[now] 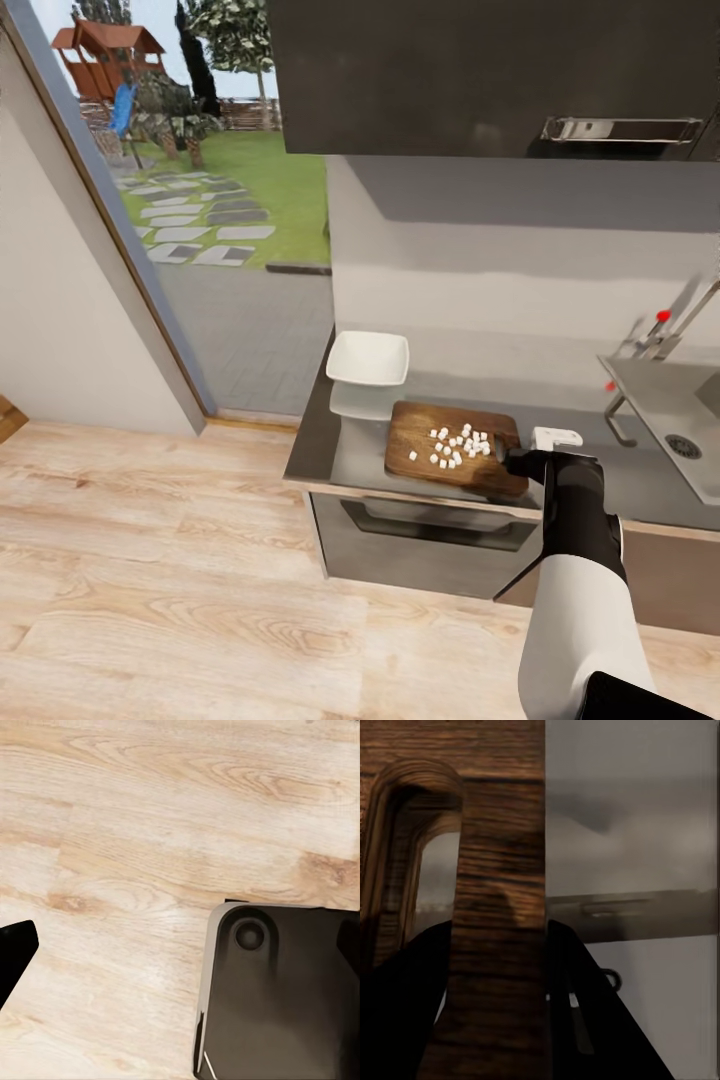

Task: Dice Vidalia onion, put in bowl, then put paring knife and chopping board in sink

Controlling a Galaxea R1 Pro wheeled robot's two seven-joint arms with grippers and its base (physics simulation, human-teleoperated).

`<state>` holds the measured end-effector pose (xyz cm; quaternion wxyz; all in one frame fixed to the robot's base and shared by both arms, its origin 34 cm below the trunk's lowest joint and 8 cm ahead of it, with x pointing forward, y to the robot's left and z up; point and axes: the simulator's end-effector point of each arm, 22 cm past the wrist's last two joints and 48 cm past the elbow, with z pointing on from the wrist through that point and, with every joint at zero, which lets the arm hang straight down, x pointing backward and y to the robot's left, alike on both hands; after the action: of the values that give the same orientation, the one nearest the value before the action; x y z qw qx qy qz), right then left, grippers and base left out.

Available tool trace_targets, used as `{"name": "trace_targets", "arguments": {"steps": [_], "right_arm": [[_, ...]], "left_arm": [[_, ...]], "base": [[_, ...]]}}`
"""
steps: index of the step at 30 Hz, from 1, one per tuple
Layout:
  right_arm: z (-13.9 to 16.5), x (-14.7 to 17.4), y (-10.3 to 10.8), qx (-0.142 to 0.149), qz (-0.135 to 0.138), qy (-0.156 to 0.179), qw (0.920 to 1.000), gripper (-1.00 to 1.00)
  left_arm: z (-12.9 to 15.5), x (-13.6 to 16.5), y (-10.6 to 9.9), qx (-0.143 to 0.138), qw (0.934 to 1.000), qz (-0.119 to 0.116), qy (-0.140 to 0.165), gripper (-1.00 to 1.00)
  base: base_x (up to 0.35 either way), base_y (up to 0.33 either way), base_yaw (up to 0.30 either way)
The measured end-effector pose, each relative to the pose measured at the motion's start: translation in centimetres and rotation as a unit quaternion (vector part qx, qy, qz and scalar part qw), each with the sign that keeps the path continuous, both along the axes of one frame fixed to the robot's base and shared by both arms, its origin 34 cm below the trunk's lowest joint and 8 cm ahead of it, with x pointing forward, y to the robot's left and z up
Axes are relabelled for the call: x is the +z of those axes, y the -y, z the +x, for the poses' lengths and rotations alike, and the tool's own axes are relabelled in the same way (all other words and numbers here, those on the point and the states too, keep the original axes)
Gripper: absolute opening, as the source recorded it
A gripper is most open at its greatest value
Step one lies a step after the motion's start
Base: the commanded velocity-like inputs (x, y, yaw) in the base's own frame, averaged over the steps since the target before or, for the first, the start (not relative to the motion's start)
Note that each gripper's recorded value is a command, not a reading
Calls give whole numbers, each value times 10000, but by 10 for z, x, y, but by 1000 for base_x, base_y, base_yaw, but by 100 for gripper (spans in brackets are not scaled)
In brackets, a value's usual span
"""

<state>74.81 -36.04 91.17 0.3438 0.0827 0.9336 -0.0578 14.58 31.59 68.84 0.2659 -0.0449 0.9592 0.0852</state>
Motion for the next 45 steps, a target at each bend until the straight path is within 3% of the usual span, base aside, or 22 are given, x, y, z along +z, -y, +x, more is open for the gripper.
{"name": "trace_targets", "arguments": {"steps": [45], "right_arm": [[4, 44, 1, -16, -7, 324, 9995, -100]], "left_arm": [[22, 3, 0, 0, 9994, 0, 348, 100]], "base": [[0, 0, 0]]}}
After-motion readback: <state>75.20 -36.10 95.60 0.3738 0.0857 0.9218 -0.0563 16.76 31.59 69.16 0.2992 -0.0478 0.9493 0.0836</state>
